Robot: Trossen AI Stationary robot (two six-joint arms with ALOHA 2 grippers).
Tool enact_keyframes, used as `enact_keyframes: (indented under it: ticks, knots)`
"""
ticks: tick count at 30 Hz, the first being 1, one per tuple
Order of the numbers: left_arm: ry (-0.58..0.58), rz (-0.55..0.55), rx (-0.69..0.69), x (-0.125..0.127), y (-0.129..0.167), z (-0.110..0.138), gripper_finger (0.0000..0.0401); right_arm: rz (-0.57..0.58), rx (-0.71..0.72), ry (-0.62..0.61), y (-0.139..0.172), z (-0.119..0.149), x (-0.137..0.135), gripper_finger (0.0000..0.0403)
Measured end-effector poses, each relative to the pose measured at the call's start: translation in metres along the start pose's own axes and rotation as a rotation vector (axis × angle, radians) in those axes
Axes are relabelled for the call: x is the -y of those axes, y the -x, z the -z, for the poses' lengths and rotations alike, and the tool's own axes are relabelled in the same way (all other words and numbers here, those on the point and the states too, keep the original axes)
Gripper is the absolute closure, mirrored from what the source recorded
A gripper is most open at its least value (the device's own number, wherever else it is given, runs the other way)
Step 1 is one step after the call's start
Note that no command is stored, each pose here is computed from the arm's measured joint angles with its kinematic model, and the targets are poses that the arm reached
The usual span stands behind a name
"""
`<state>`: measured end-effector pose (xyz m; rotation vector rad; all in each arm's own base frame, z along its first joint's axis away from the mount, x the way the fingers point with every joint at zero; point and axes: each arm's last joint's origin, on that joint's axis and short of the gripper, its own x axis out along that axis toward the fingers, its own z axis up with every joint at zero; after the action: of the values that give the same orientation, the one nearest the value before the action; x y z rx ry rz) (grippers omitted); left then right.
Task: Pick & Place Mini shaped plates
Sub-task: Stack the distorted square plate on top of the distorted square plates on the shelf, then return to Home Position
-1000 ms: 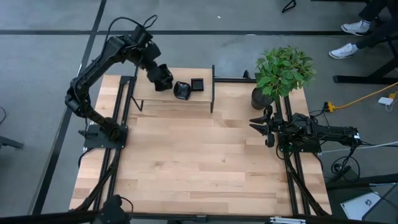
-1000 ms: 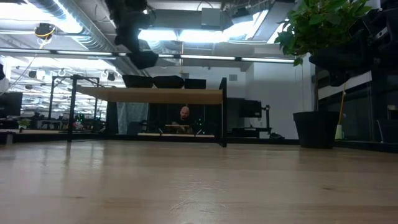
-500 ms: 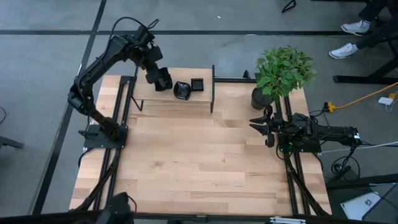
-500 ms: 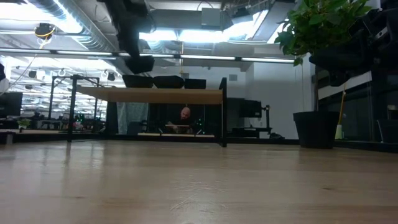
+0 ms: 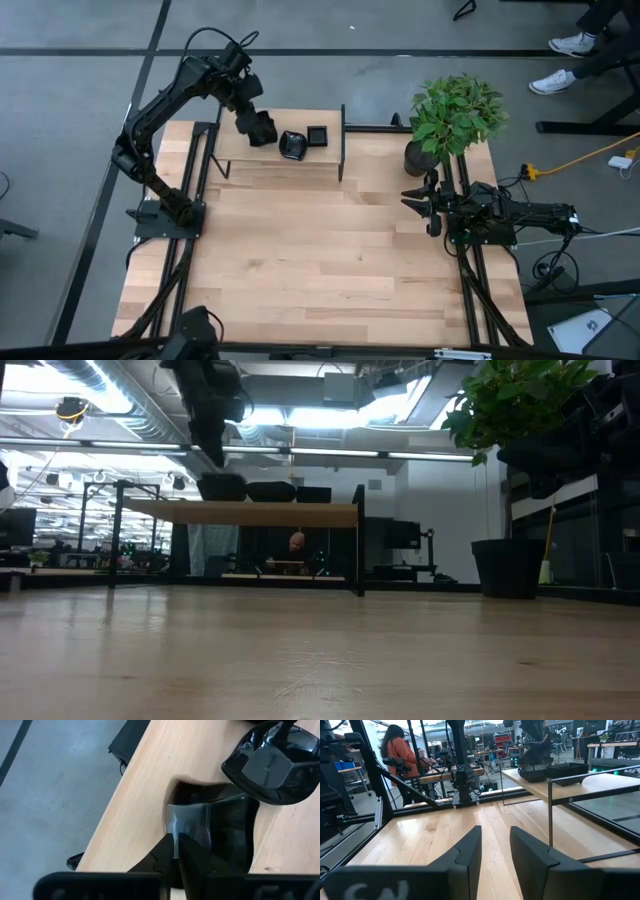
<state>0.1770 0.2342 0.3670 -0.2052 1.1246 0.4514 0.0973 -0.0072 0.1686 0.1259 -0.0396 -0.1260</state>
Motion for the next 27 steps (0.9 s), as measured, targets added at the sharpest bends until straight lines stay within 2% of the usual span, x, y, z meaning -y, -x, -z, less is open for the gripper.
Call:
enact_keyframes:
  ticks: [5, 9, 16, 19, 21, 24, 27]
  knots:
    - [-0.017, 0.005, 0.001, 0.004, -0.001, -0.002, 0.0351, 0.000, 0.000, 0.000, 0.000, 0.000, 0.000, 0.0300]
    - [-0.018, -0.050, -0.027, 0.007, -0.001, -0.003, 0.0321, 0.000, 0.000, 0.000, 0.000, 0.000, 0.000, 0.0300]
    - [0.181, -0.124, -0.057, 0.016, -0.001, -0.005, 0.0299, 0.000, 0.000, 0.000, 0.000, 0.000, 0.000, 0.0300]
    - [0.234, -0.084, -0.065, 0.029, 0.006, -0.002, 0.0301, 0.000, 0.000, 0.000, 0.000, 0.000, 0.000, 0.0300]
    - [0.234, 0.011, -0.035, 0.042, 0.015, -0.001, 0.0303, 0.000, 0.001, 0.000, 0.000, 0.000, 0.000, 0.0300]
    - [0.190, 0.112, 0.090, 0.063, 0.034, 0.002, 0.0301, 0.000, 0.000, 0.000, 0.000, 0.000, 0.000, 0.0300]
    - [0.189, 0.126, 0.257, 0.085, 0.047, 0.015, 0.0299, 0.000, 0.000, 0.000, 0.000, 0.000, 0.000, 0.0300]
